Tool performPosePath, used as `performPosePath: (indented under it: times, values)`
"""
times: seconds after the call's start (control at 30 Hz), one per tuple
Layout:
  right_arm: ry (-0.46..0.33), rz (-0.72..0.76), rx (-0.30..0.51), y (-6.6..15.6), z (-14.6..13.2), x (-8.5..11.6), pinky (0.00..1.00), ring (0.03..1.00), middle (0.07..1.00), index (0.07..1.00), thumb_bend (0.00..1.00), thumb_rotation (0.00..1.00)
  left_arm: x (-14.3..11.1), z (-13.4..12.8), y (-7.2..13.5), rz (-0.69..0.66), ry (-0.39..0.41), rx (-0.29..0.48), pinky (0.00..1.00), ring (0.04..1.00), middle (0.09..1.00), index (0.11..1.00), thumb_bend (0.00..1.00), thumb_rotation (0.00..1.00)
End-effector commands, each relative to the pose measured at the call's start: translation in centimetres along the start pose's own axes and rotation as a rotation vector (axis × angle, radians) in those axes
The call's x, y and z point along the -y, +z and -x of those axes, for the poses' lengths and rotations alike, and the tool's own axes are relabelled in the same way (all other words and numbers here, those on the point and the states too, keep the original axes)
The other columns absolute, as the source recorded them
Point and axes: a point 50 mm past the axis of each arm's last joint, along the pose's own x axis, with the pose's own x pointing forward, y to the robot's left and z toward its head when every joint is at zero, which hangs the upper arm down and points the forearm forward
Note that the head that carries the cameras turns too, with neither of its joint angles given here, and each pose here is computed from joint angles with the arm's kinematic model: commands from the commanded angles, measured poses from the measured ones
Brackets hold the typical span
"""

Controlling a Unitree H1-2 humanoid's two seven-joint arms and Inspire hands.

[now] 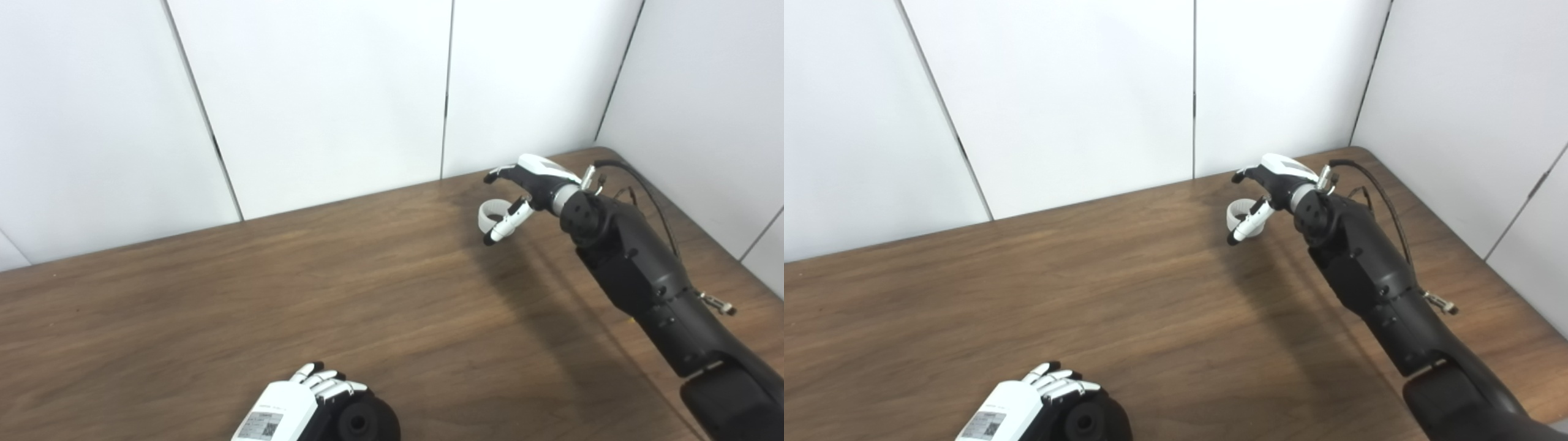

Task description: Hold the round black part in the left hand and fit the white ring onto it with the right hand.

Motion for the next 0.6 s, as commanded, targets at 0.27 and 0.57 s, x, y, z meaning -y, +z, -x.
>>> performPosePath:
  times: [0.27, 0.57]
  values:
    - [-0.084, 0.088, -0.022, 0.4, -1.2, 3.5, 1.0, 0.97, 0.944, 0.858, 0.96, 0.26, 1.7, 1.0, -0.8, -0.045, -0.106, -0.063, 0.93, 0.846, 0.75, 0.48, 0.52, 0.05]
    - [-0.071, 0.113, -0.049, -0.3, -1.4, 3.4, 0.99, 0.98, 0.944, 0.856, 0.93, 0.28, 1.6, 1.1, -0.8, -0.04, -0.104, -0.06, 0.94, 0.845, 0.75, 0.48, 0.52, 0.05]
